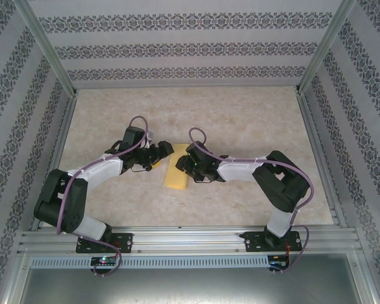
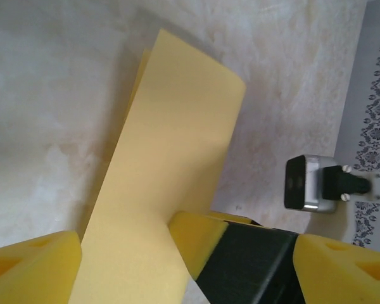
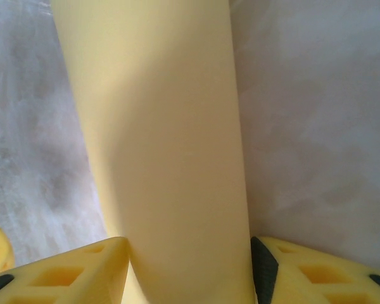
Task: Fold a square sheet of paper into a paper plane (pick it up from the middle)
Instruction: Hold the paper at the center of the table.
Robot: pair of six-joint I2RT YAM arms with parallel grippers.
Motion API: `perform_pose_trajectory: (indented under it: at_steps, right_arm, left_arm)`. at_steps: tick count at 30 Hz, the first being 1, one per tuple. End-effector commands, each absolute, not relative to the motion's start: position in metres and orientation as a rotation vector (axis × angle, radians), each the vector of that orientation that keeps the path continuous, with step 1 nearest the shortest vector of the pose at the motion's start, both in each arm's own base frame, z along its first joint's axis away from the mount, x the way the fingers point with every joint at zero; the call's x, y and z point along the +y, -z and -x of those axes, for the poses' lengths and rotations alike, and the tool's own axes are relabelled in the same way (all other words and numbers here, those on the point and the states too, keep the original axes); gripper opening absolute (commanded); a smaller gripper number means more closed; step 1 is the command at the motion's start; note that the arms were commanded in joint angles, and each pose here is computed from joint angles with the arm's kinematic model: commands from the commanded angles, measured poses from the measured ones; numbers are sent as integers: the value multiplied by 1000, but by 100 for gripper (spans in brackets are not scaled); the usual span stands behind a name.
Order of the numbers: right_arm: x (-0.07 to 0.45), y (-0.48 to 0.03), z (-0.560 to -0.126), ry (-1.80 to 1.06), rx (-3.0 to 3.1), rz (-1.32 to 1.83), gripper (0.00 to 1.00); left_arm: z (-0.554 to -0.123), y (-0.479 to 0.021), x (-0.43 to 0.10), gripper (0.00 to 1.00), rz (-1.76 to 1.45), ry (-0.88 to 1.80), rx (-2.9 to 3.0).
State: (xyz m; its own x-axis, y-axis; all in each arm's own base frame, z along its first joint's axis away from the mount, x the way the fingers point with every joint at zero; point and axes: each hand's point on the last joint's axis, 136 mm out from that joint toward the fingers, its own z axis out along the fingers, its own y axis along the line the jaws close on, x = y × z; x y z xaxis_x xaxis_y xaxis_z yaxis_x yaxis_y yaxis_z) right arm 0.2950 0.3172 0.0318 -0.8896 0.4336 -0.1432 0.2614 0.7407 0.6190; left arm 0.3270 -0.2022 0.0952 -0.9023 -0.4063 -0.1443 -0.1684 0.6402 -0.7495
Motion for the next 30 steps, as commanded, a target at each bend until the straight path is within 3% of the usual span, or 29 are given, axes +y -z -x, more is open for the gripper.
perform_pose_trajectory:
  at_steps: [1, 9, 17, 30]
  right_arm:
    - [314, -43, -293, -819, 2687, -460, 57]
    - [302, -49, -291, -716, 2732, -368, 62]
    - [297, -49, -295, -713, 2744, -359, 61]
    - [282, -26, -292, -462, 2869, -329, 62]
  left_arm:
    - [-333, -105, -215, 81, 388, 1154, 2558]
    - [-335, -97, -211, 74, 434, 1099, 2586]
    - [-336, -93, -210, 72, 427, 1082, 2601]
    - [-340, -84, -200, 70, 494, 980, 2620]
